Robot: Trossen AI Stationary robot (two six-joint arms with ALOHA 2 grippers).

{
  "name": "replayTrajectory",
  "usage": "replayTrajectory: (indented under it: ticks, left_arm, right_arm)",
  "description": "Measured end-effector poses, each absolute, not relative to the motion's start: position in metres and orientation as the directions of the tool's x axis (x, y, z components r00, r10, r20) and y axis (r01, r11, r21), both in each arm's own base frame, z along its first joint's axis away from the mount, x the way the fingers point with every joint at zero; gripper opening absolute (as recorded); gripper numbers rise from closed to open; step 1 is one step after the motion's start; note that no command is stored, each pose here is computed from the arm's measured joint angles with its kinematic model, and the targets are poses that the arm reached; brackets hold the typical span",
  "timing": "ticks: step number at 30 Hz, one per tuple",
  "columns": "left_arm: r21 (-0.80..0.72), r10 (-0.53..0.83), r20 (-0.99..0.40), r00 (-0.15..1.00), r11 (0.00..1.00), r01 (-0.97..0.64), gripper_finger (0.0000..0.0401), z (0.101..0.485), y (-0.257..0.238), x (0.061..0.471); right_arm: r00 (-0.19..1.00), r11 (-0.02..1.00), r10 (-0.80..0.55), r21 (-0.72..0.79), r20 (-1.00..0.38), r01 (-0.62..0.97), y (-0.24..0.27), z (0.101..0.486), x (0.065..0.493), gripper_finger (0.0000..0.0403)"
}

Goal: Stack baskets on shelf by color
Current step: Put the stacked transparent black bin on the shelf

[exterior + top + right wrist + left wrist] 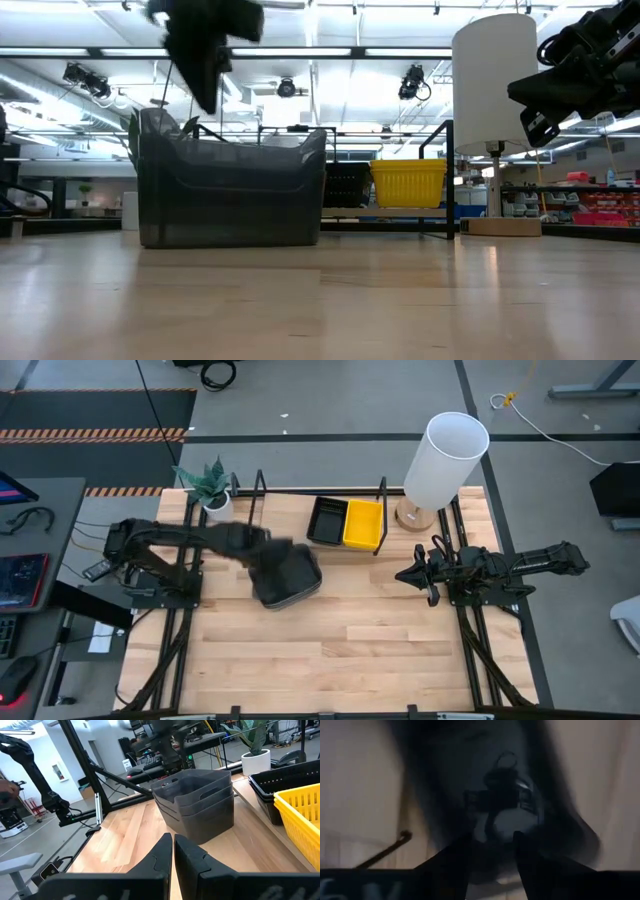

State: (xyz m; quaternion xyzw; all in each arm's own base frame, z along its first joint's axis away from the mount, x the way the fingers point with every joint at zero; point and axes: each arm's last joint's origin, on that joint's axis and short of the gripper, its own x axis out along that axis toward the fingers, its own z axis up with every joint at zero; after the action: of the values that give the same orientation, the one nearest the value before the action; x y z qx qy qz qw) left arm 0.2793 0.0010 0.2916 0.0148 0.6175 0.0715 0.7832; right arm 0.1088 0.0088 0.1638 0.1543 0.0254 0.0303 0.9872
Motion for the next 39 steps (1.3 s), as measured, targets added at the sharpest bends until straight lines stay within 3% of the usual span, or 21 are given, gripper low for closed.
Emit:
replayTrajectory:
  ticks: [4, 7, 11, 16, 23, 32, 39]
  left_arm:
    - [0.152, 0.111, -0.971, 0.213, 0.970, 0.188, 0.0142, 0.291, -0.032, 0.275]
    - [0.201, 0.134, -0.965, 0.226, 0.932, 0.303, 0.0142, 0.291, -0.051, 0.272]
    - [0.270, 0.204, -0.956, 0.213, 0.894, 0.359, 0.0163, 0.290, -0.067, 0.265]
    - [0.294, 0.261, -0.956, 0.136, 0.859, 0.418, 0.0215, 0.278, -0.077, 0.265]
    - [0.289, 0.315, -0.949, 0.034, 0.816, 0.501, 0.0255, 0.237, -0.076, 0.266]
    - [0.338, 0.323, -0.938, 0.121, 0.790, 0.511, 0.0184, 0.188, -0.074, 0.264]
    - [0.270, 0.239, -0.963, 0.125, 0.838, 0.475, 0.0054, 0.191, -0.080, 0.267]
  right_arm:
    - [0.997, 0.951, 0.067, 0.306, -0.042, -0.051, 0.009, 0.164, 0.109, 0.0025]
    - [0.997, 0.951, 0.067, 0.306, -0.042, -0.051, 0.009, 0.164, 0.109, 0.0025]
    - [0.997, 0.951, 0.068, 0.306, -0.042, -0.052, 0.009, 0.164, 0.109, 0.0025]
    - [0.997, 0.951, 0.068, 0.306, -0.041, -0.052, 0.009, 0.164, 0.109, 0.0025]
    - [0.997, 0.951, 0.067, 0.306, -0.041, -0.052, 0.009, 0.164, 0.109, 0.0025]
    - [0.997, 0.951, 0.067, 0.306, -0.041, -0.052, 0.009, 0.164, 0.109, 0.0025]
    - [0.997, 0.951, 0.067, 0.306, -0.041, -0.052, 0.009, 0.164, 0.109, 0.0025]
